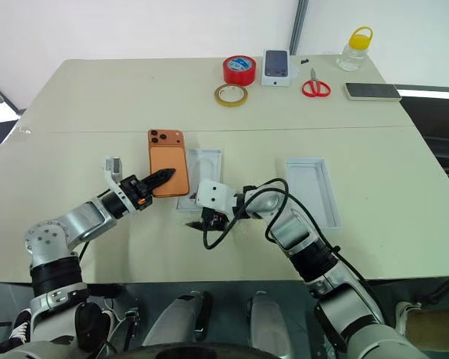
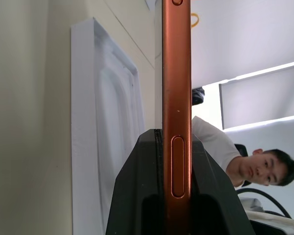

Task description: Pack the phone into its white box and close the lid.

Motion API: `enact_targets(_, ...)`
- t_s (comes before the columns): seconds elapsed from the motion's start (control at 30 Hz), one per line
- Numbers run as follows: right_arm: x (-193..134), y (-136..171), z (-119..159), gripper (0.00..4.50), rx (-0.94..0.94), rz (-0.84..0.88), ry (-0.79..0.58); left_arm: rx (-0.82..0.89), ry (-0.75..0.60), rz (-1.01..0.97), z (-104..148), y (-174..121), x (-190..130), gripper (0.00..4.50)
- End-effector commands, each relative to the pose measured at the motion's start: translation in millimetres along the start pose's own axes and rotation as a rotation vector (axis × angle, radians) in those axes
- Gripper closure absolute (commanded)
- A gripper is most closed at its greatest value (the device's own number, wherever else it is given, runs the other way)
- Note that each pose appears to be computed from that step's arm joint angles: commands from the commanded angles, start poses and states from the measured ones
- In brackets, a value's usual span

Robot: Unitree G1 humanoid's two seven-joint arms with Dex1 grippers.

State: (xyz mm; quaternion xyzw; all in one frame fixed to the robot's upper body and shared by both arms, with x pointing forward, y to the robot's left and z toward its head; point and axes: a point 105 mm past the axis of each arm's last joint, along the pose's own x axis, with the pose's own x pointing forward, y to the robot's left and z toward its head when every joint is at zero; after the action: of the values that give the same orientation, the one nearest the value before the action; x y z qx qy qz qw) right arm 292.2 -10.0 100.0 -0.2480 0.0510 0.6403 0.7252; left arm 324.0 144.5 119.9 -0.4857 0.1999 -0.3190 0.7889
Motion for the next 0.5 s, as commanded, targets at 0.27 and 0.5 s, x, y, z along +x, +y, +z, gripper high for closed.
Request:
enact_targets(0.27,-81,-56,-5,0.45,0.010,-0.223,-0.003,0.038,0.124,-0.080,-9,-14,20,4.50)
enact_targets(0.5,-90,-65,-13,0.45,0.008,-0.271,-0.009,0.033,0.158,-0.072,-20,-10,25,4.50)
